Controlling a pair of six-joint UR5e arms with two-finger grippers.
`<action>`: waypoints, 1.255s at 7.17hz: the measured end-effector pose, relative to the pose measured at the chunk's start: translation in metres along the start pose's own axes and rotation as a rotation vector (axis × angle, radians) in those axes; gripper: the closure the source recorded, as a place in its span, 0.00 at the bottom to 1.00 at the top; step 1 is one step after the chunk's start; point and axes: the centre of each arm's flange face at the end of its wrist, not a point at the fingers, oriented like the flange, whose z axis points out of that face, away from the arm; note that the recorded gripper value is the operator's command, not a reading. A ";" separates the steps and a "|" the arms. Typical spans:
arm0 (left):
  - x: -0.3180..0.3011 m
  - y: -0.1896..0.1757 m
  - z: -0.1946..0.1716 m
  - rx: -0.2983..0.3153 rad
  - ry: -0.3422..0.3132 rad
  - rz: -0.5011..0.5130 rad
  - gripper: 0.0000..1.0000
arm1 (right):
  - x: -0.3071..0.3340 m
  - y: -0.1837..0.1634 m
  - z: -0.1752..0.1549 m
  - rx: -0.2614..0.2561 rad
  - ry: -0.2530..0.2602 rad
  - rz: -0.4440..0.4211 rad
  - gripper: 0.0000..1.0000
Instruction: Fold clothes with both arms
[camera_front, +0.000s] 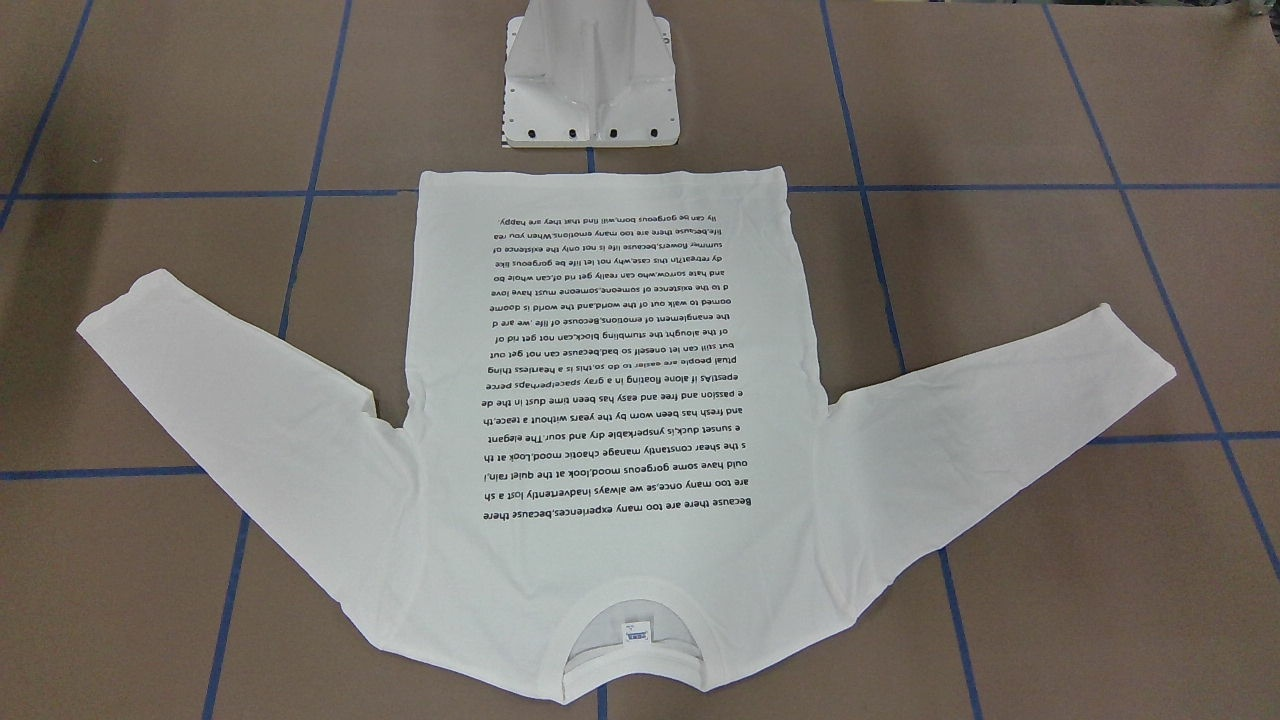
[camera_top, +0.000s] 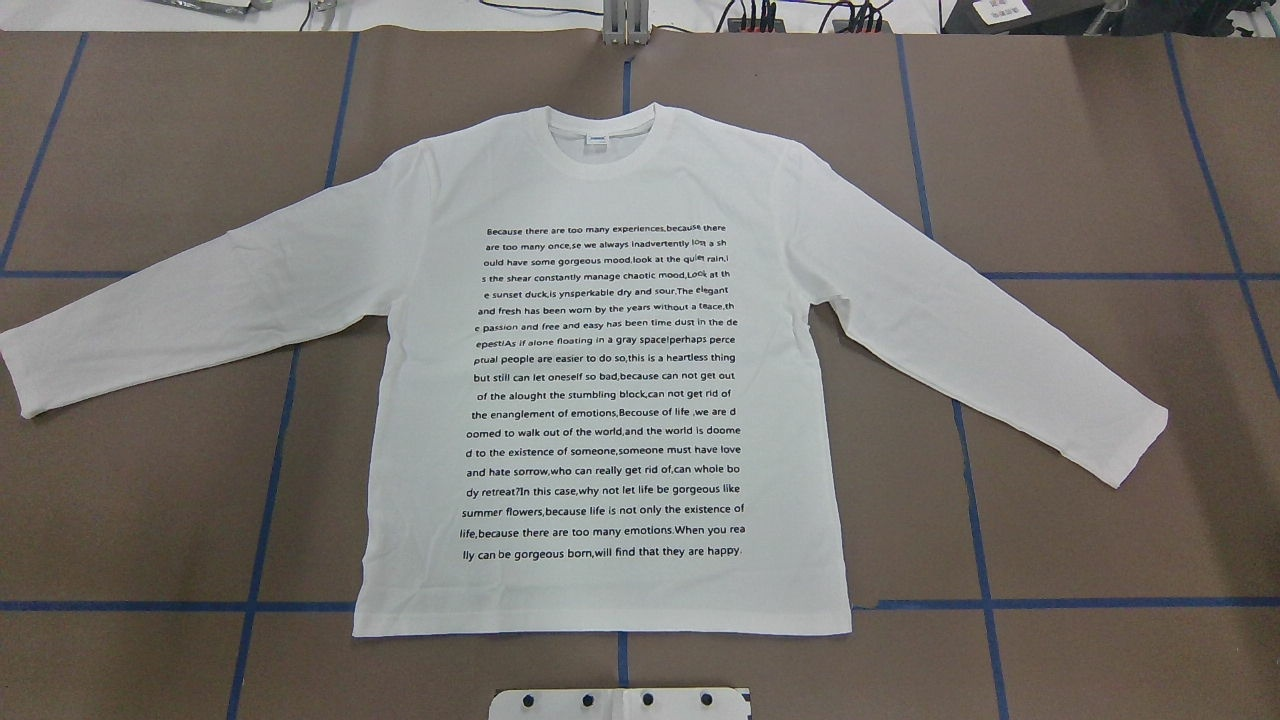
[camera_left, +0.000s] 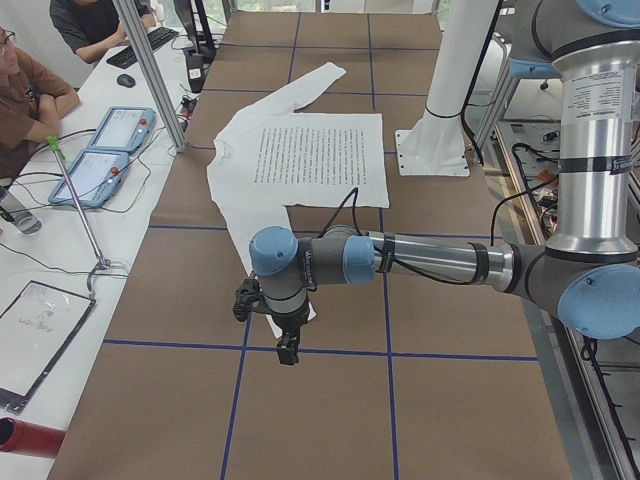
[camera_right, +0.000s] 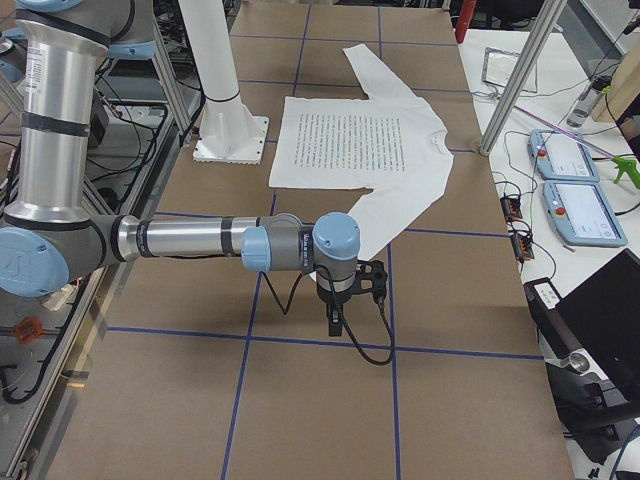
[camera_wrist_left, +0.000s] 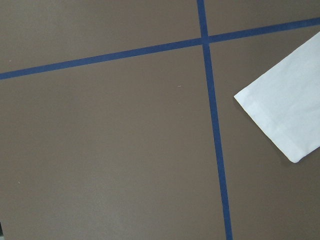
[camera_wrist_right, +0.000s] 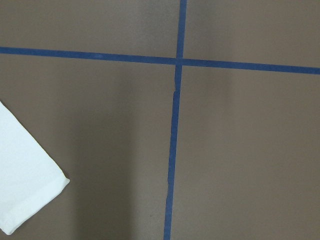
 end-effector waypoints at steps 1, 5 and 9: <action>0.000 0.000 0.000 0.000 0.000 0.000 0.01 | -0.001 0.000 0.000 0.000 -0.001 -0.001 0.00; 0.015 -0.031 -0.025 0.049 -0.015 0.040 0.01 | -0.004 -0.004 -0.001 0.007 -0.003 -0.011 0.00; 0.036 -0.068 -0.052 0.163 -0.025 0.133 0.01 | -0.087 -0.062 0.008 0.000 -0.032 -0.117 0.00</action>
